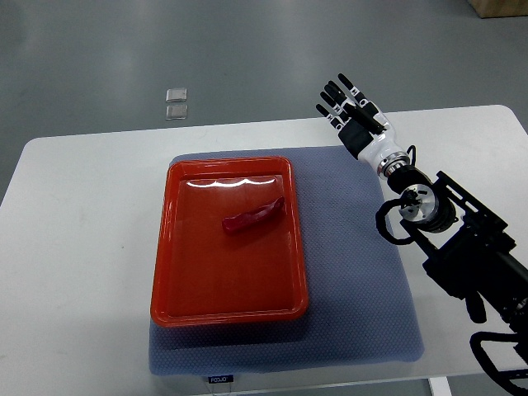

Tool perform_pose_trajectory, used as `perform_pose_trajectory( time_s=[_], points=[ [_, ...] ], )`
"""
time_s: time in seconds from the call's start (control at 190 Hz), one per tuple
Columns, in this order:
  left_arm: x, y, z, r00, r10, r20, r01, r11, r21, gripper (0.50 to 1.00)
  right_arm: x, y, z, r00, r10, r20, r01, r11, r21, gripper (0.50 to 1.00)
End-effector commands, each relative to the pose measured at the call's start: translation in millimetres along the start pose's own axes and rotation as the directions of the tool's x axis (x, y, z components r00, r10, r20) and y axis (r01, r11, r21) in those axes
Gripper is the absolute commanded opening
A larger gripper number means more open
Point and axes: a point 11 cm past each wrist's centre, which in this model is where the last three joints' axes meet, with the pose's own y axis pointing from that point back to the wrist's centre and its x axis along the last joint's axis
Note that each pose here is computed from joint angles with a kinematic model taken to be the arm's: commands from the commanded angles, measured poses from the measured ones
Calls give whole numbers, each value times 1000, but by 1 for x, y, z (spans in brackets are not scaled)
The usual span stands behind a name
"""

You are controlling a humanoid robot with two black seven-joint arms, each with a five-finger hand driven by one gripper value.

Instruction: Place red pepper on red tray

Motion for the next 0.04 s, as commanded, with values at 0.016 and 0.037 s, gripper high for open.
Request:
perform_pose_trajectory(
  time_s=[0.016, 0.037],
  points=[
    [0, 0, 0, 1000, 1, -1, -1, 1000, 0, 1000, 0, 1, 2, 1000, -2, -4, 2, 1000, -6, 913],
    [0, 0, 0, 1000, -1, 0, 1, 1000, 0, 1000, 0, 1, 2, 1000, -4, -4, 4, 1000, -7, 913]
  ],
)
